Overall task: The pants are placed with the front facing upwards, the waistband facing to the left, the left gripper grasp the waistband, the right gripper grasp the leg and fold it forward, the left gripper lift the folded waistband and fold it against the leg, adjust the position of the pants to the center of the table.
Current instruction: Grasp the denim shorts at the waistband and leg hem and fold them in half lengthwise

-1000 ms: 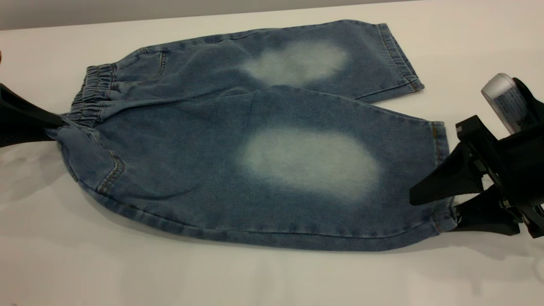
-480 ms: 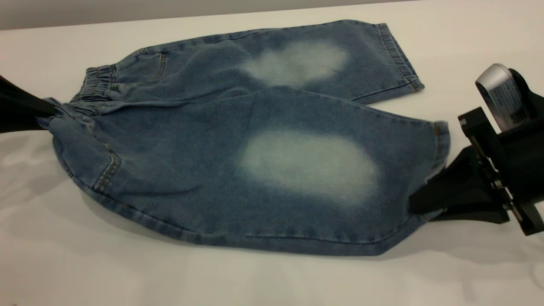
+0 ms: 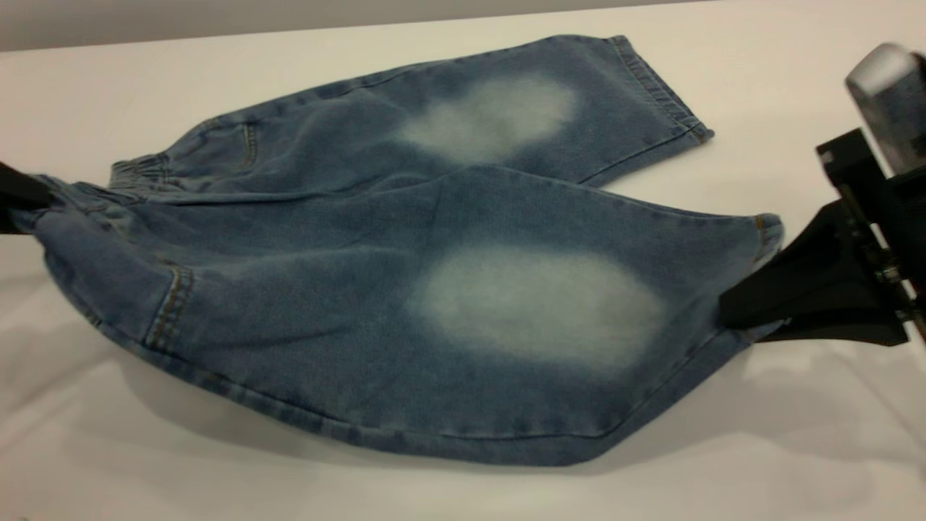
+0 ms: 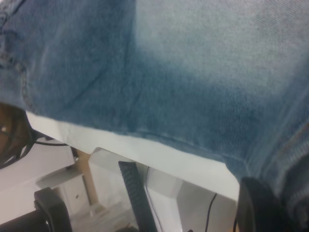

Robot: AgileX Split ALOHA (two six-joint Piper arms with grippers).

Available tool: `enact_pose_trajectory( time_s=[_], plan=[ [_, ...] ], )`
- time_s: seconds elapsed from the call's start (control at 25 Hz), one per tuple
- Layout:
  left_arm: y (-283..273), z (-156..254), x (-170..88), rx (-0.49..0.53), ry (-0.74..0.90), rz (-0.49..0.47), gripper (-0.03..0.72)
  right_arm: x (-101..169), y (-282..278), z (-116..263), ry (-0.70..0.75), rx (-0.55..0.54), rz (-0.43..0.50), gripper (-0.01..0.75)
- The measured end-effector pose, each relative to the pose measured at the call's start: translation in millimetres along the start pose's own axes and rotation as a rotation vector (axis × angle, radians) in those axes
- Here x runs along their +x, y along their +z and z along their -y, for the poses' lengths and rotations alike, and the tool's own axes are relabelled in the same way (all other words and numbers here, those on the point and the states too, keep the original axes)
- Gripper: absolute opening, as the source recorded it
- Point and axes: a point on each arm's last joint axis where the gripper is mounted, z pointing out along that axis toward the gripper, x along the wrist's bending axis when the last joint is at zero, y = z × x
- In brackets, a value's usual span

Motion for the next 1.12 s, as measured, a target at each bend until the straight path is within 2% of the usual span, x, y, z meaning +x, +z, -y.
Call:
enact_pose_trajectory(
  time_s=[0.36, 0.56, 0.72, 0.92, 1.12],
  plan=[
    [-7, 38, 9, 0.063, -0.030, -0.148, 0.119, 25, -30, 30, -0.051, -0.055, 0.049, 0.018],
    [-7, 37, 10, 0.039, -0.046, -0.151, 0.119, 53, -49, 13, -0.087, -0.175, 0.013, 0.018],
    [-7, 36, 10, 0.024, -0.049, -0.156, 0.119, 71, -58, -8, -0.114, -0.215, -0.010, 0.018],
    [-6, 30, 6, -0.034, -0.114, -0.100, 0.119, 92, -71, -39, -0.142, -0.293, 0.004, 0.018],
    [-7, 19, -3, -0.146, -0.171, 0.012, 0.119, 102, -73, -71, -0.133, -0.321, -0.014, 0.018]
  ],
)
